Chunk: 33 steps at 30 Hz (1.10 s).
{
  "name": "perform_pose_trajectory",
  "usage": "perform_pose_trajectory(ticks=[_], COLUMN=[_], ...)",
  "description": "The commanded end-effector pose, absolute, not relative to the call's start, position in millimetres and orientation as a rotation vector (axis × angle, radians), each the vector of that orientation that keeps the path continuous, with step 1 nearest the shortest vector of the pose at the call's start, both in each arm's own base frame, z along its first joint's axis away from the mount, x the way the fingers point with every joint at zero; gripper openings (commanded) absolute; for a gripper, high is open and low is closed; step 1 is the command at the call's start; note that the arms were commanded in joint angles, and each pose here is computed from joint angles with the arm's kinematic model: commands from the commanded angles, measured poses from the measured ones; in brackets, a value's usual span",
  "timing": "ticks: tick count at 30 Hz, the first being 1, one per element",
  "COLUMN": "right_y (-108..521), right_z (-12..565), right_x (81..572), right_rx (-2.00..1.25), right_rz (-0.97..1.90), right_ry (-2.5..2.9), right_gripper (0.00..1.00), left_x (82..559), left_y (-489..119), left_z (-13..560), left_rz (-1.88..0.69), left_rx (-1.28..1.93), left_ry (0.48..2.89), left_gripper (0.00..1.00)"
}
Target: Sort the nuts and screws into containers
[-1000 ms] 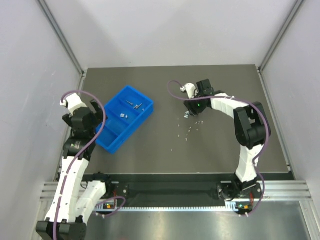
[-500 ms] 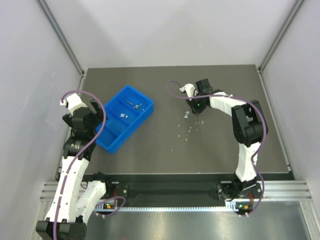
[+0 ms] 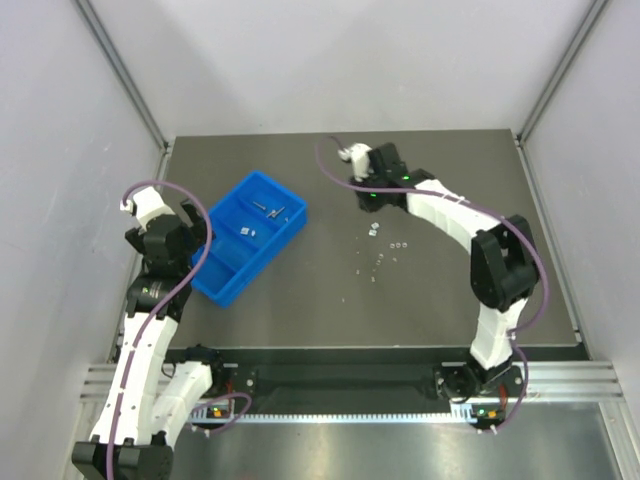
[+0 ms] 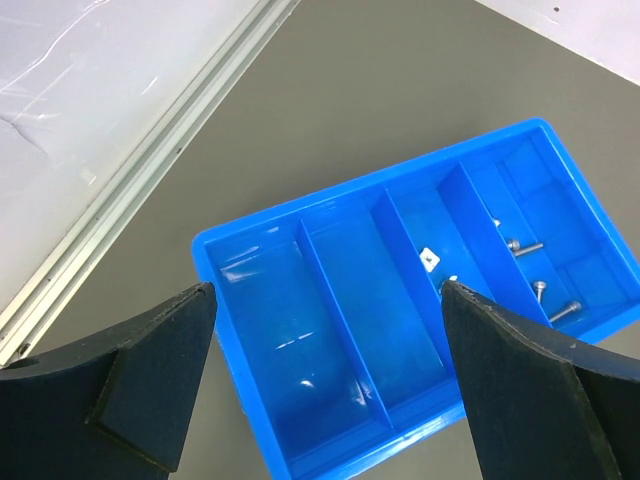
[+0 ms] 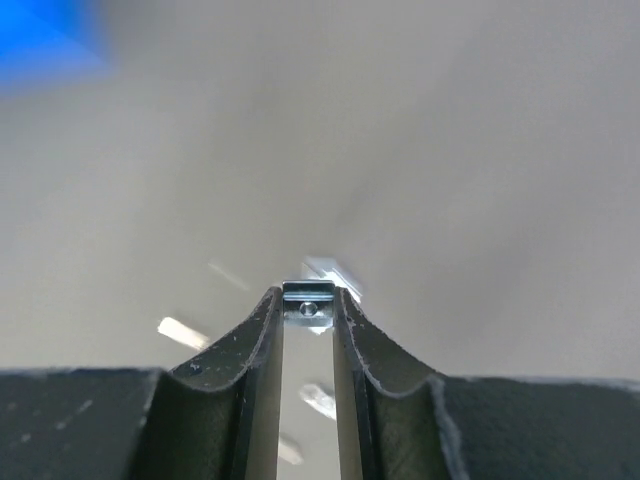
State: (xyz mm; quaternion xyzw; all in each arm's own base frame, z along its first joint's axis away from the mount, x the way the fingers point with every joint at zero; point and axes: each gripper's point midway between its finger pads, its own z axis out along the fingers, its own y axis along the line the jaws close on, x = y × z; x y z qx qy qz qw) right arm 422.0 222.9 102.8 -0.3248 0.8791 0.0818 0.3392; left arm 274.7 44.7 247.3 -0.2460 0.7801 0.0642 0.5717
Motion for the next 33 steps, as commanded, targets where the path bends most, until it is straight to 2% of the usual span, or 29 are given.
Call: perform_pose_trajectory(ticks=[1,6,8,10,11,17,26,28,31,32,33], right_y=[331.5,453.9,482.4,508.3,520.3,546.8,553.7,553.6,551.6,555.5,554.3], right_z=[203.6,235.7,215.8,227.9,210.0,187.5,155.9,154.9,162.1,166.0,169.0], right_x=[405.6,379.4,380.8,380.6,379.7,386.3,380.0,379.1,376.4,368.0,364.9], right_rx=[-0.808,-0.861,-0.873,-0.869,-0.887,-0.870,-0.915,-0.923,-0.933,-0.968,-0.985], right_rz=[0.405,0.601,0.628,0.653,0.650,0.657,0.618,0.618,0.622,0.668,0.679], right_ry=[2.043,1.931,1.944,1.883,1.892,1.869,1.901,1.903,1.899,1.890,1.891], right_gripper=[0.06,0.06,0.06,0.08,0.08,0.09,0.11,0.18,0.39,0.57,0.65], left_x=[278.9,277.4,276.4,275.5,274.5,272.9,272.0,271.6,271.7,272.0,271.9], left_y=[44.0,42.4,42.2,41.7,42.1,43.7,43.5,44.0,44.4,44.0,44.0], left_z=[257.7,258.6,259.1,259.5,259.7,261.4,260.8,261.3,261.6,261.9,261.2], left_rz=[0.127,0.113,0.111,0.106,0.107,0.112,0.112,0.114,0.116,0.115,0.115], left_rx=[-0.574,-0.571,-0.570,-0.569,-0.570,-0.573,-0.569,-0.571,-0.571,-0.569,-0.569], left_ry=[1.783,1.778,1.776,1.773,1.771,1.759,1.759,1.757,1.755,1.756,1.757], left_gripper=[0.99,0.99,0.99,0.99,0.99,0.99,0.99,0.99,0.99,0.99,0.99])
